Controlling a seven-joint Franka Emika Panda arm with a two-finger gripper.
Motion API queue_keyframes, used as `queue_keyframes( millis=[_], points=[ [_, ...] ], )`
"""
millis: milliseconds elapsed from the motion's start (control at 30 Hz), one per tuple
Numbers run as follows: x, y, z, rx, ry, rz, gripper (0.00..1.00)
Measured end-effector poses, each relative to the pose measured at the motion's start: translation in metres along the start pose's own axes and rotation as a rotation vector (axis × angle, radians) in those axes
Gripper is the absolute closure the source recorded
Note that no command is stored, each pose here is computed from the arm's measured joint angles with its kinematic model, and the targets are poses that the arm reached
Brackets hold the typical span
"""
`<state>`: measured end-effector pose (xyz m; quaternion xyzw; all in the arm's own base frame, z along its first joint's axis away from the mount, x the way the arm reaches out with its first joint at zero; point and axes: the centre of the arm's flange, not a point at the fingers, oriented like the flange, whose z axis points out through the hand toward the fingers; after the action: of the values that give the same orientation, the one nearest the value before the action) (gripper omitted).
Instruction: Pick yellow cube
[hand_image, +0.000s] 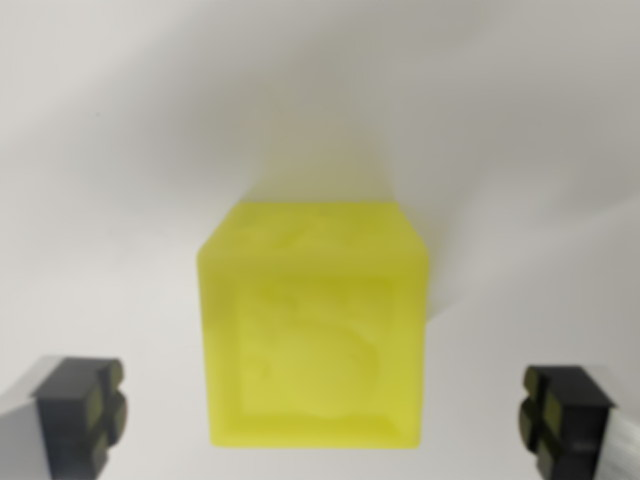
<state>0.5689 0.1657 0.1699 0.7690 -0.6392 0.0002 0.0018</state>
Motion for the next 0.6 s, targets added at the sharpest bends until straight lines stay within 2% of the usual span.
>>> queue_keyframes(
  millis=[600],
  points=[
    [-0.003, 0.000, 0.039, 0.0003, -0.0010, 0.016, 0.00]
  ],
)
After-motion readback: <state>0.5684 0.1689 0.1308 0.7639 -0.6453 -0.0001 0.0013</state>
